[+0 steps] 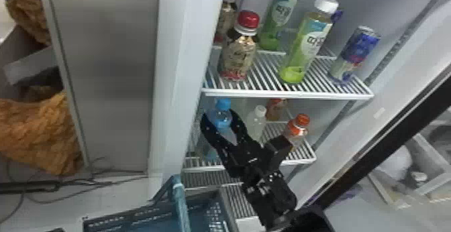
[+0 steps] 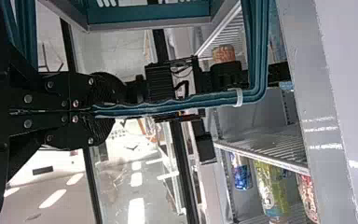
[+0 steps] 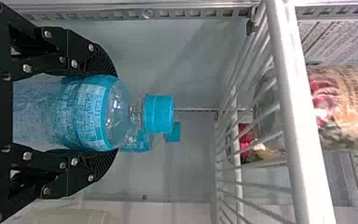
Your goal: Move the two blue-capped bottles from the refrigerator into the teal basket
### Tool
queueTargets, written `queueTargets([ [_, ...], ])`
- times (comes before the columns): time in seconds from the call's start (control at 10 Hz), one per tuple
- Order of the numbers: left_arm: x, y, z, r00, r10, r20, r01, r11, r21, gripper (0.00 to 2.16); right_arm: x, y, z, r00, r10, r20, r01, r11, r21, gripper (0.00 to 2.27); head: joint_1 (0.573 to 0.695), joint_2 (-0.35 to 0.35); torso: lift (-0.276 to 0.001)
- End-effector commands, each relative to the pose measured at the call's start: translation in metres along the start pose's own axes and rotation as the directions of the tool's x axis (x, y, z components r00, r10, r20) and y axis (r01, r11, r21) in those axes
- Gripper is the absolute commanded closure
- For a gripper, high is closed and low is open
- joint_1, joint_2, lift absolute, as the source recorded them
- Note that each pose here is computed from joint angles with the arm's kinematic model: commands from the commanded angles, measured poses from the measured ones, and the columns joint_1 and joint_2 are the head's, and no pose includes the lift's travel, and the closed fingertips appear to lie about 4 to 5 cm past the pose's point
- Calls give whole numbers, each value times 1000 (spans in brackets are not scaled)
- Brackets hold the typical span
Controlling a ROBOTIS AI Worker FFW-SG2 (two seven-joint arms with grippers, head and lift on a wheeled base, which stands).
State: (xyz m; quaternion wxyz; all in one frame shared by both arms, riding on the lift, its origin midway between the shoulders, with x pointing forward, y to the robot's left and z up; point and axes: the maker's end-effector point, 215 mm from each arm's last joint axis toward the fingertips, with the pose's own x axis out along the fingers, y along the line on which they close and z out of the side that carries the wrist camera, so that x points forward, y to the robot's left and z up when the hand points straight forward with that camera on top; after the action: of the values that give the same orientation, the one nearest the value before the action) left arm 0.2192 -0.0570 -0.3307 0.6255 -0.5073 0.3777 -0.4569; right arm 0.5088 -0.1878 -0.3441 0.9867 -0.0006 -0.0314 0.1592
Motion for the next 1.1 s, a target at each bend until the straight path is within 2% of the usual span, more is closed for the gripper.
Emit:
queueTargets([
  [0.0, 0, 0, 0, 1000, 0, 0, 0, 1000, 0, 1161, -16, -7, 10, 1000, -17, 5, 17, 1000, -10, 677, 695, -350, -166],
  [0.2, -1, 0, 1, 1000, 0, 7, 0, 1000, -4, 1161, -43, -14, 19, 999, -40, 1, 40, 999, -4, 676, 695, -350, -166],
  [0.7, -3, 2, 1, 1000, 5, 14, -5, 1000, -10, 1161, -90, 14, 51, 999, 34, -41, -34, 999, 1, 676, 695, -350, -166],
  [1.0, -3, 3, 0, 1000, 7, 16, -7, 1000, -14, 1161, -107, 31, 66, 997, 68, -47, -68, 998, 8, 677, 695, -350, -166],
])
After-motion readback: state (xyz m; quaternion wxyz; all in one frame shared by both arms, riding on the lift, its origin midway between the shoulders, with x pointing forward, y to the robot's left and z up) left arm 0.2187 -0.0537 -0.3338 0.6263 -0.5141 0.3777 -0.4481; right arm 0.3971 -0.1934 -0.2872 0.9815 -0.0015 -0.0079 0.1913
